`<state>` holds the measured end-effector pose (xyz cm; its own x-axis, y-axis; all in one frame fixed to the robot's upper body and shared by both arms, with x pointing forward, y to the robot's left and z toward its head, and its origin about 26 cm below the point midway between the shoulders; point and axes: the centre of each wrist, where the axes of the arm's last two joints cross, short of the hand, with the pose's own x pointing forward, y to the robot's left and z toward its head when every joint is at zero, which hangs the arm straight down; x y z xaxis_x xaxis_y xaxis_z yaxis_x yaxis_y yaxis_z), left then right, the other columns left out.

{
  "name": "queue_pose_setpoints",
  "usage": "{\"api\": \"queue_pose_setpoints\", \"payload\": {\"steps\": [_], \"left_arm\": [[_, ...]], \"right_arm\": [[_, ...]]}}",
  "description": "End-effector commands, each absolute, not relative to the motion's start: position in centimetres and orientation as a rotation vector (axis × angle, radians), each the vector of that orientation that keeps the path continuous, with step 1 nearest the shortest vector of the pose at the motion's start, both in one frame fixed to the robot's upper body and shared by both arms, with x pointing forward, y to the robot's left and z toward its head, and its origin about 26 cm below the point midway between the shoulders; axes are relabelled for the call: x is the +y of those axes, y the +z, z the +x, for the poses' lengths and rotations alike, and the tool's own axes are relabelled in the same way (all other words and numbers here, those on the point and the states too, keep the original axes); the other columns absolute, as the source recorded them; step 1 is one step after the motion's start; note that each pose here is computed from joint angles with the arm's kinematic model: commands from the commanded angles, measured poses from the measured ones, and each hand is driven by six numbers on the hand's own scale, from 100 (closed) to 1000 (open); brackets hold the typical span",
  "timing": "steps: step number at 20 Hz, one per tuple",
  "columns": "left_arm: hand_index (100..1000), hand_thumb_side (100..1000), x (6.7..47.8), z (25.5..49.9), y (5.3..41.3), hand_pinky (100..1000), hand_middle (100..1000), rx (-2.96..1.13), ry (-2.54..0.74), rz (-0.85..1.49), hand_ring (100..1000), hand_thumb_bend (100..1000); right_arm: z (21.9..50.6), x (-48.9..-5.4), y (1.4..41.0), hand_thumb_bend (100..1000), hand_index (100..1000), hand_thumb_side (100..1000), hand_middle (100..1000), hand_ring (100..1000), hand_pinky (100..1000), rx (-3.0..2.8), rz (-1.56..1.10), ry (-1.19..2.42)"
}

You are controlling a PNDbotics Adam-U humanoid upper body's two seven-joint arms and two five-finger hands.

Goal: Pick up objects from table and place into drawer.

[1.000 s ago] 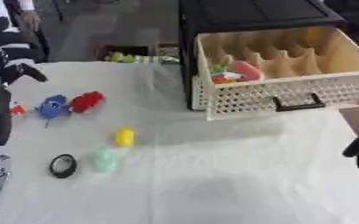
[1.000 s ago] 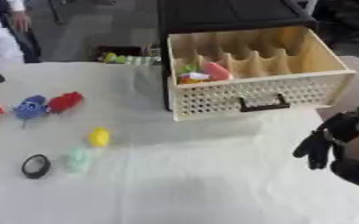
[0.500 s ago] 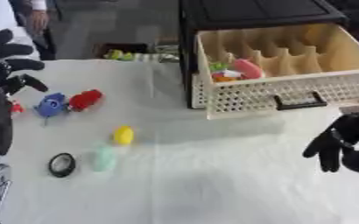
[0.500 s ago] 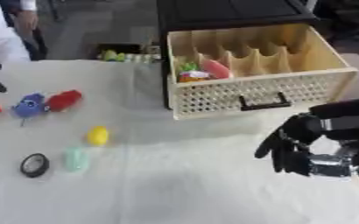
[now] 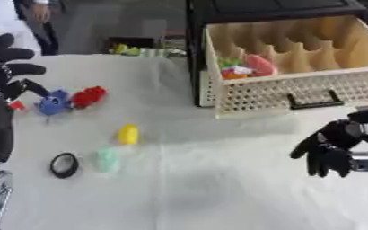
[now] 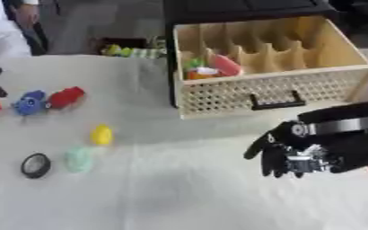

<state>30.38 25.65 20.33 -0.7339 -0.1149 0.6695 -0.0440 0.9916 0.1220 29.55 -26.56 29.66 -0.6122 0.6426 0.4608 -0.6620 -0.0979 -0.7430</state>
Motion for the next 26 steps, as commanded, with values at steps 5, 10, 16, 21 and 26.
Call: {"api": "queue_pose_setpoints", "payload": {"steps": [5,10,16,21,26], "left_arm": [[842,949,25.6,30.2,20.6,442,650,-2.398,-0.134,0.126,619,100],[841,956,25.4,30.1,20.5,441,649,-2.388,-0.129,0.128,619,100],[840,965,25.3,30.1,20.3,441,648,-2.379,-0.122,0.129,618,100],[840,968,25.1,30.1,20.2,441,648,-2.374,-0.12,0.128,618,100],[839,971,25.0,30.2,20.3,441,648,-2.375,-0.12,0.127,618,100]], "right_arm": [[29.3,-26.2,30.7,100,935,1000,711,720,590,-1.267,-0.058,1.816],[29.5,-26.2,30.9,100,924,1000,710,719,591,-1.275,-0.088,1.788],[31.2,-27.1,30.6,100,899,1000,697,711,582,-1.273,-0.125,1.751],[32.5,-27.6,30.4,100,882,1000,687,705,577,-1.283,-0.142,1.742],[33.5,-28.0,30.3,100,879,1000,687,705,578,-1.286,-0.164,1.735]]}}
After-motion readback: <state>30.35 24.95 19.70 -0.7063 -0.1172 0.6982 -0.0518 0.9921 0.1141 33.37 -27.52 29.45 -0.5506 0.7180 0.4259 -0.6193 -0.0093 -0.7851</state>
